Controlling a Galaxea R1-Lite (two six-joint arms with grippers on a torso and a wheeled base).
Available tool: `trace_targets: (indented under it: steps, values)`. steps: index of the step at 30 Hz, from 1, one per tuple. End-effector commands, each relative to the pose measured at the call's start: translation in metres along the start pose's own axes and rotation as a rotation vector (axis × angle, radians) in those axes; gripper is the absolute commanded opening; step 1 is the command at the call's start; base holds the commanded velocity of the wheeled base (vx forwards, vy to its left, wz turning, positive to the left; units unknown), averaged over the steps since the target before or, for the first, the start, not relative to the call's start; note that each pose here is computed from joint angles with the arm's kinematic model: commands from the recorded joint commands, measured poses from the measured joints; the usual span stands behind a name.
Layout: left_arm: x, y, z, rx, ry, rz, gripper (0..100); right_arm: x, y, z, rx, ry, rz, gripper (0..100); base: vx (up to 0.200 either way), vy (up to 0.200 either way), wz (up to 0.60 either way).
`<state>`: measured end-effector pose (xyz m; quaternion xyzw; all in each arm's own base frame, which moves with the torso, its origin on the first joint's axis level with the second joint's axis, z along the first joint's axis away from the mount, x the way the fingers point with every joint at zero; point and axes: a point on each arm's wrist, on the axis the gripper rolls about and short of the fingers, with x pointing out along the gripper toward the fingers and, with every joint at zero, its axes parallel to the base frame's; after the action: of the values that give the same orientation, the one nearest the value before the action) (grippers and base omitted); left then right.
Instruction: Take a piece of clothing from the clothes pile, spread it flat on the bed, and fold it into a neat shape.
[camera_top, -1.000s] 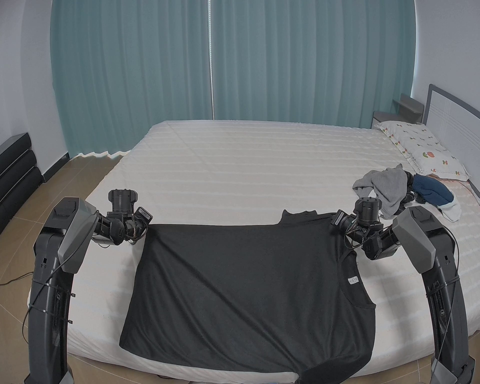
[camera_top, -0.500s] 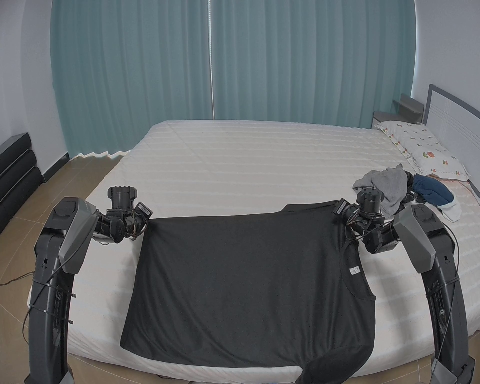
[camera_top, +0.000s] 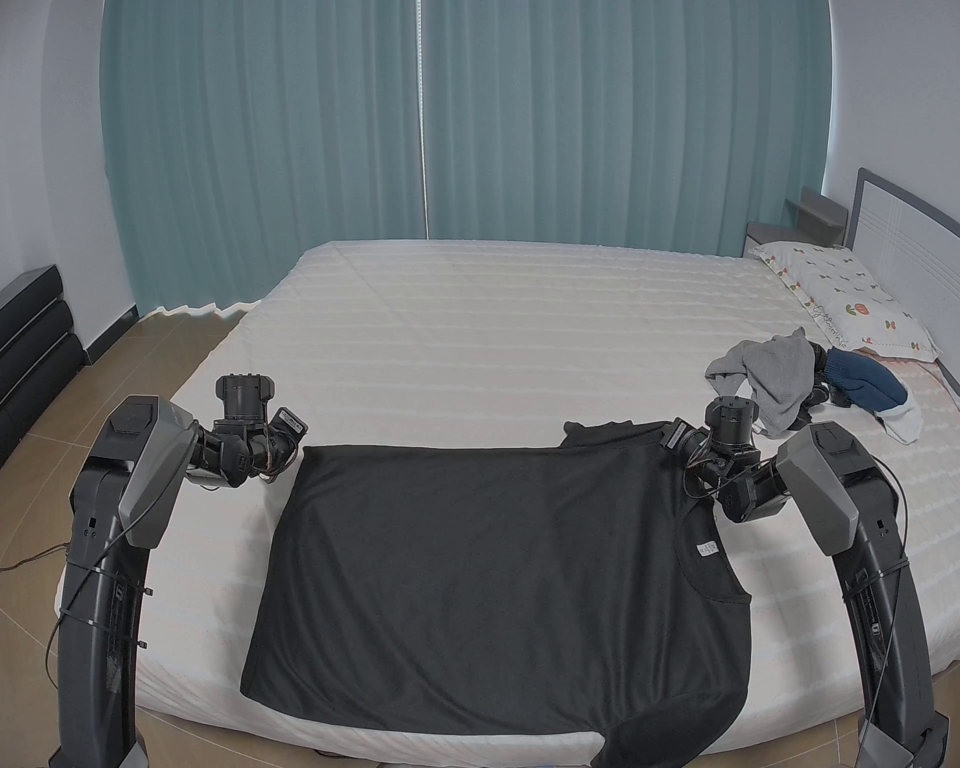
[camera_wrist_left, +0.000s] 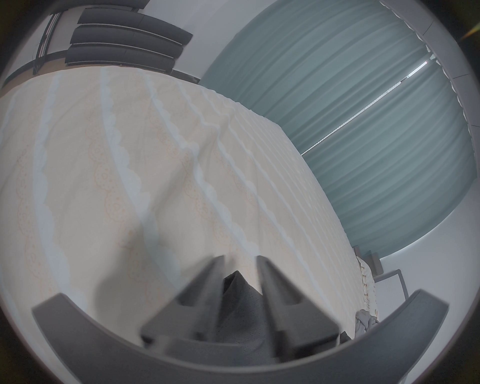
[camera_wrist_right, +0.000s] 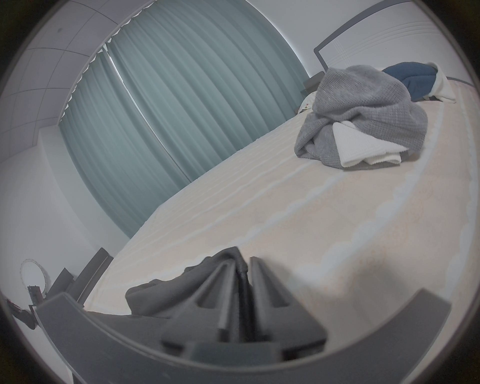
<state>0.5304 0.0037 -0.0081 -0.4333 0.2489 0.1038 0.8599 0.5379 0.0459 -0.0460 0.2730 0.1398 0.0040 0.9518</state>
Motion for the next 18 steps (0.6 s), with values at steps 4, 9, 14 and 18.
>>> trace_targets:
  steps: [4,9,14,18]
  values:
    - [0.001,0.003,-0.002,0.004,0.003,0.007,100,0.0,-0.003,-0.006,-0.004,0.016,-0.012,100,0.0,0.0,0.0]
    - [-0.007,0.001,0.006,-0.025,-0.013,0.012,100,-0.007,-0.002,0.029,0.009,-0.063,-0.018,100,0.0,0.0,0.0]
    - [-0.05,-0.024,0.019,-0.057,-0.053,0.005,100,-0.046,0.009,0.07,0.028,-0.147,-0.075,100,0.0,0.0,0.0]
    - [-0.089,-0.035,0.027,-0.056,-0.067,-0.02,100,-0.094,0.014,0.077,0.046,-0.051,-0.052,100,0.0,0.0,0.0]
